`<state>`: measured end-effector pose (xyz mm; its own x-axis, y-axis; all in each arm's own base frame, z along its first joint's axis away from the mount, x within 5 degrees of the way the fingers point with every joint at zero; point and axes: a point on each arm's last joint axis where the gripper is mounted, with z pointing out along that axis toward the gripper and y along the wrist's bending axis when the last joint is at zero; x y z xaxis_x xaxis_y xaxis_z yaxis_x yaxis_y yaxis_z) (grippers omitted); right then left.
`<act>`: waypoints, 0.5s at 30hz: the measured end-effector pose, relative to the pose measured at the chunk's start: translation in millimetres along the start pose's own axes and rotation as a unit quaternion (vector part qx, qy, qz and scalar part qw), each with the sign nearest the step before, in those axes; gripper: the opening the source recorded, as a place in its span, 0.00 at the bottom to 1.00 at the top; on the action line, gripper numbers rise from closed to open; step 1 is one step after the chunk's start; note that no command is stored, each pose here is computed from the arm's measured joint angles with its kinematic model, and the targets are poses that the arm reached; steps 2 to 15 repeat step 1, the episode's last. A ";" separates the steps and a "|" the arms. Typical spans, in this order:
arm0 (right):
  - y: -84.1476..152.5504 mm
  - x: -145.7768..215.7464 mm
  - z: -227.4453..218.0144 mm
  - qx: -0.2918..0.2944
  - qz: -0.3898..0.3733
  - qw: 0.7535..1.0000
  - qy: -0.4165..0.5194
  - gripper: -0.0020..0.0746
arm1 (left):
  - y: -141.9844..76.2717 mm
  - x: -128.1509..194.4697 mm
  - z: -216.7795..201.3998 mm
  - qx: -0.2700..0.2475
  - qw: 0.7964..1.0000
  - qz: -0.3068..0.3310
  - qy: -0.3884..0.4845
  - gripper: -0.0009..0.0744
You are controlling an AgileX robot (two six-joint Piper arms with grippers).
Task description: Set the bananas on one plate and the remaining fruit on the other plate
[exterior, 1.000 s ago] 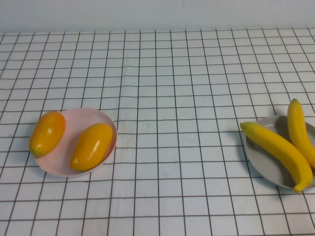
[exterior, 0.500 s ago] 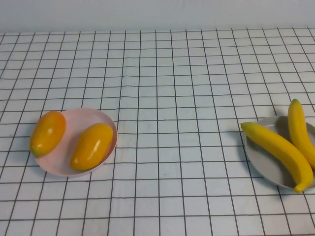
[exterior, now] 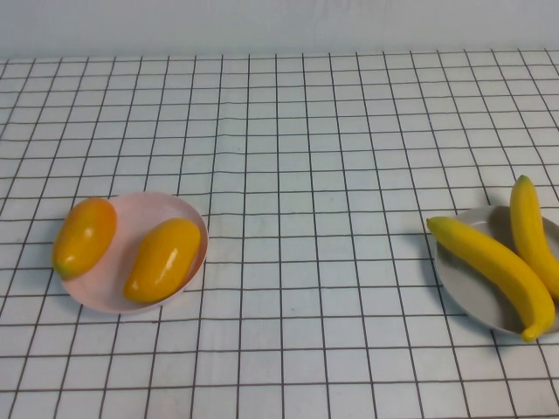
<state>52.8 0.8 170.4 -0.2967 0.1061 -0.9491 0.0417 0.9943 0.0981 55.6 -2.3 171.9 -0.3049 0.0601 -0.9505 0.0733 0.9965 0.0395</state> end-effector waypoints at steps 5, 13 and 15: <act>0.1 0.0 0.0 0.000 0.001 1.000 0.000 0.01 | 0.0 0.0 0.0 0.000 1.000 0.000 0.000 0.01; 0.1 0.0 0.0 0.000 0.001 1.000 0.000 0.01 | 0.0 0.0 0.0 0.000 1.000 0.000 0.000 0.01; 0.1 0.0 0.0 0.000 0.001 1.000 0.000 0.01 | 0.0 0.0 0.0 0.000 1.000 0.000 0.000 0.01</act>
